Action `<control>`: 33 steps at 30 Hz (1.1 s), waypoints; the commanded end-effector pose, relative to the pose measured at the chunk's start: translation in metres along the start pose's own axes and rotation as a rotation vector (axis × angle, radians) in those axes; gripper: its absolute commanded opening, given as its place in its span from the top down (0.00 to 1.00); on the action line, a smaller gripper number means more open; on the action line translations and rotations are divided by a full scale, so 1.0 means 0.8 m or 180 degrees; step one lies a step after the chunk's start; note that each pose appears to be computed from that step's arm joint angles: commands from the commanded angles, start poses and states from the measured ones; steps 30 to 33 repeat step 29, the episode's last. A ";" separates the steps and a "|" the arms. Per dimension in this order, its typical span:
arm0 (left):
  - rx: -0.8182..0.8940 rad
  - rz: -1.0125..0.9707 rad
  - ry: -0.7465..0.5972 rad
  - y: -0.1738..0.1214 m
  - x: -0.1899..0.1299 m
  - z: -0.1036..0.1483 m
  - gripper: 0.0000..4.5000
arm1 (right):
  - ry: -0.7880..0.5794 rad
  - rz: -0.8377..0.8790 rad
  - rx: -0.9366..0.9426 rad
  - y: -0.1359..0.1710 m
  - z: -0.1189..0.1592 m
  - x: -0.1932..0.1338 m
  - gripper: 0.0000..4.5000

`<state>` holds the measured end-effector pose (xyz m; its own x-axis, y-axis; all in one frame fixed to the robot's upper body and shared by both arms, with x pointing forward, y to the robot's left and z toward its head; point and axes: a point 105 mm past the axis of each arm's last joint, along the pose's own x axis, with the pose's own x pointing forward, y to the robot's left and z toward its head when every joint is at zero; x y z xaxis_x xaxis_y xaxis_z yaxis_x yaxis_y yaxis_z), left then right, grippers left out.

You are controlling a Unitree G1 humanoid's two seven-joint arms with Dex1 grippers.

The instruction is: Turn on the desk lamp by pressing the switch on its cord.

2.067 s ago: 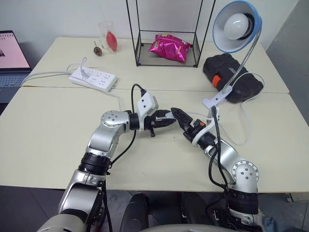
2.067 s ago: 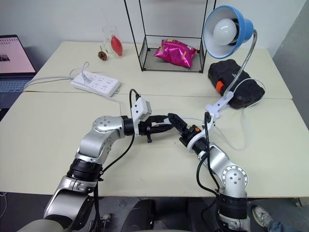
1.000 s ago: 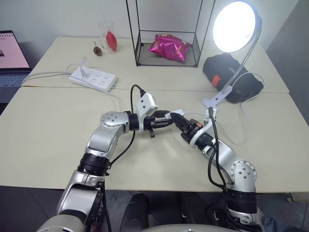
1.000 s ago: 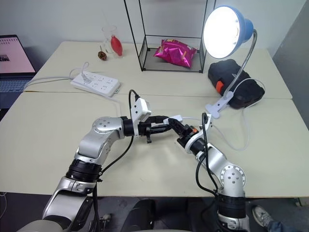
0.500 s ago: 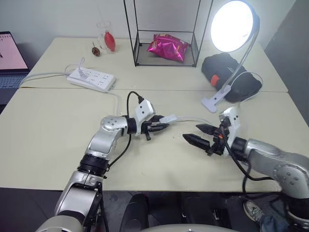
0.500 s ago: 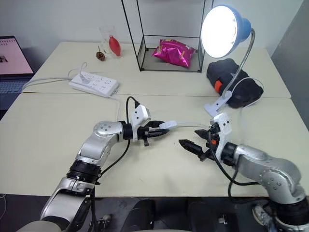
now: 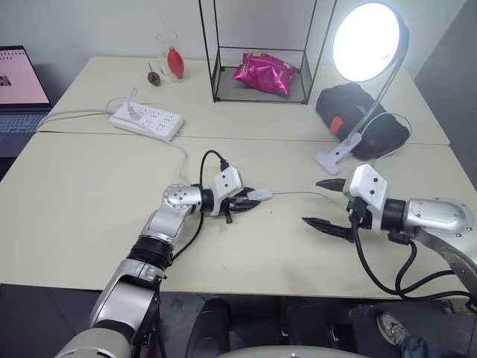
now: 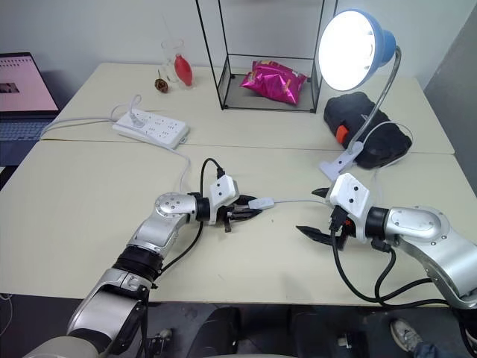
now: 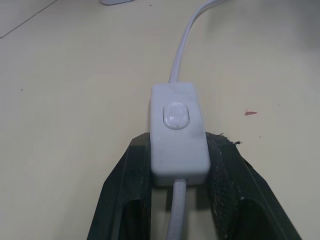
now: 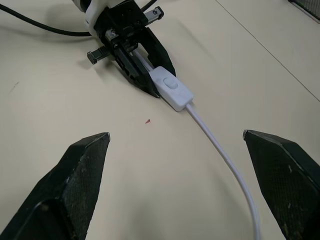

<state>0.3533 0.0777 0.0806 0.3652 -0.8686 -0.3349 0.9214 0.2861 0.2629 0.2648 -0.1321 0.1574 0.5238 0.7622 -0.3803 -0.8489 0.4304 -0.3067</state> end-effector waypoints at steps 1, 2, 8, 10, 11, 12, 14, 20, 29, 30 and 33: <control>0.0086 -0.0030 0.0052 -0.002 0.001 -0.001 0.47 | -0.0040 0.0030 -0.0159 -0.001 0.001 0.000 0.00; 0.0095 -0.0025 0.0030 -0.002 -0.001 0.001 0.43 | -0.0028 0.0055 -0.0180 -0.002 0.000 0.000 0.00; 0.0146 0.0256 -0.0356 0.011 -0.031 0.043 0.20 | -0.0061 0.0128 -0.0255 -0.013 -0.001 -0.001 0.00; 0.0190 0.0479 -0.0479 0.019 -0.051 0.062 0.20 | -0.0085 0.0155 -0.0251 -0.015 0.000 -0.004 0.00; 0.0213 0.0588 -0.0506 0.022 -0.061 0.071 0.20 | -0.0091 0.0182 -0.0241 -0.016 0.000 -0.006 0.00; 0.0195 0.0674 -0.0518 0.024 -0.070 0.076 0.20 | -0.0094 0.0202 -0.0240 -0.016 0.000 -0.008 0.00; 0.0175 0.0865 -0.0439 0.027 -0.094 0.081 0.20 | -0.0115 0.0197 -0.0274 -0.021 0.000 -0.012 0.00; 0.0067 0.1398 0.0017 0.025 -0.183 0.066 0.20 | -0.0216 0.0135 -0.0309 -0.038 0.000 -0.030 0.00; -0.0183 0.1474 0.0082 0.007 -0.216 0.059 0.20 | -0.0253 0.0216 -0.0343 -0.043 0.000 -0.030 0.00; -0.0183 0.1474 0.0082 0.007 -0.216 0.059 0.20 | -0.0253 0.0216 -0.0343 -0.043 0.000 -0.030 0.00; -0.0183 0.1474 0.0082 0.007 -0.216 0.059 0.20 | -0.0253 0.0216 -0.0343 -0.043 0.000 -0.030 0.00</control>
